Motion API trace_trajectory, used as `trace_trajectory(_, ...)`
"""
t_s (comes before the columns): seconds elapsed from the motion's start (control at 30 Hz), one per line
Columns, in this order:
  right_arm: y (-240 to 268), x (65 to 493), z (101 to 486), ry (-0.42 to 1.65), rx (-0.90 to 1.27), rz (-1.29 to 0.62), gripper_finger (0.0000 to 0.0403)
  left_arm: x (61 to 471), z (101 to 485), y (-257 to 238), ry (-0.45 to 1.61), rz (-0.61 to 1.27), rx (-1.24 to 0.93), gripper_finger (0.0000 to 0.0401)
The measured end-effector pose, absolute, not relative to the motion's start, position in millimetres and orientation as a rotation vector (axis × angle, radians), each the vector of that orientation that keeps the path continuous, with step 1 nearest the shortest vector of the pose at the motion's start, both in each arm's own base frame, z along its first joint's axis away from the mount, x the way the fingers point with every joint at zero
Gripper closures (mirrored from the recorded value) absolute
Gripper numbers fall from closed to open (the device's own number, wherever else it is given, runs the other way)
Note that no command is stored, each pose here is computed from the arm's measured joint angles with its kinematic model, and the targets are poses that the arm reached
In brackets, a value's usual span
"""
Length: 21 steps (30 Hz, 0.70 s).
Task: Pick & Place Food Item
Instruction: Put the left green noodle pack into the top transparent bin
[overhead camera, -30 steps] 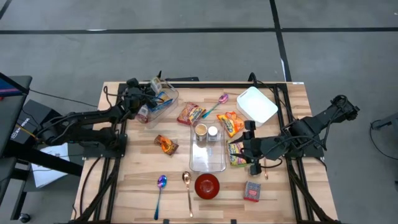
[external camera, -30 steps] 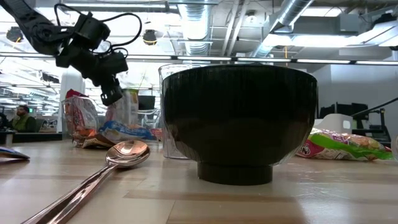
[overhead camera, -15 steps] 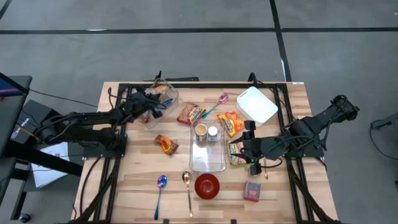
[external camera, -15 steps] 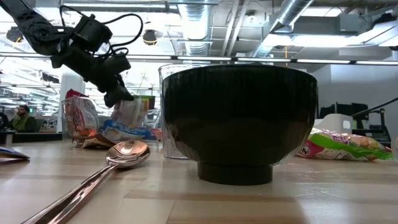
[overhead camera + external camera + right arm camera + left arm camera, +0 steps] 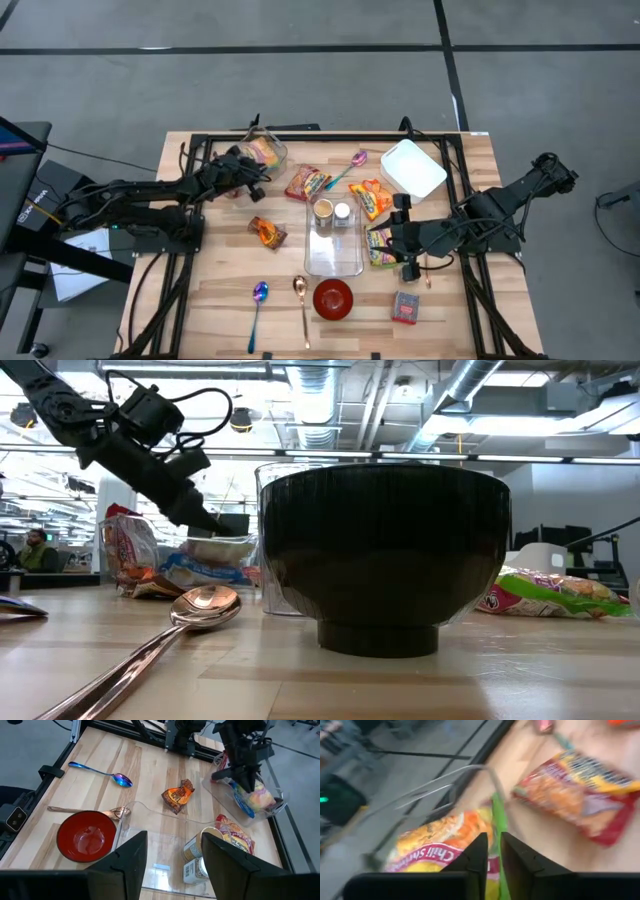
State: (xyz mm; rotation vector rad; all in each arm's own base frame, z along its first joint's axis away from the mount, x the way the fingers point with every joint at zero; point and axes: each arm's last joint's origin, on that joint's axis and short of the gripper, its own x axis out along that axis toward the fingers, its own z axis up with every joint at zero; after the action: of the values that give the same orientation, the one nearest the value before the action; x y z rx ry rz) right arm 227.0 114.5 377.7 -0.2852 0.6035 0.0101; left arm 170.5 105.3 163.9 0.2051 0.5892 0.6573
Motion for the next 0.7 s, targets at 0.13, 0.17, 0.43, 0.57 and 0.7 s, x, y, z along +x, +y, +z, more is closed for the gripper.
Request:
trace_trajectory(0.13, 115, 227, 378, 0.603, -0.285, 0.01, 0.0223, 172, 165, 104, 0.549, 0.62, 0.154, 0.0321)
trace_trajectory(0.17, 115, 227, 378, 0.604, -0.285, 0.01, 0.0223, 172, 166, 104, 0.538, 0.623, 0.156, 0.0315)
trace_trajectory(0.43, 115, 227, 378, 0.603, -0.285, 0.01, 0.0223, 172, 176, 111, 0.456, 0.842, 0.185, 0.0309)
trace_trajectory(0.57, 115, 227, 378, 0.604, -0.285, 0.01, 0.0223, 169, 173, 113, 0.486, 0.883, 0.155, 0.0345)
trace_trajectory(0.7, 115, 227, 378, 0.603, -0.285, 0.01, 0.0223, 165, 171, 116, 0.495, 0.91, 0.109, 0.0392)
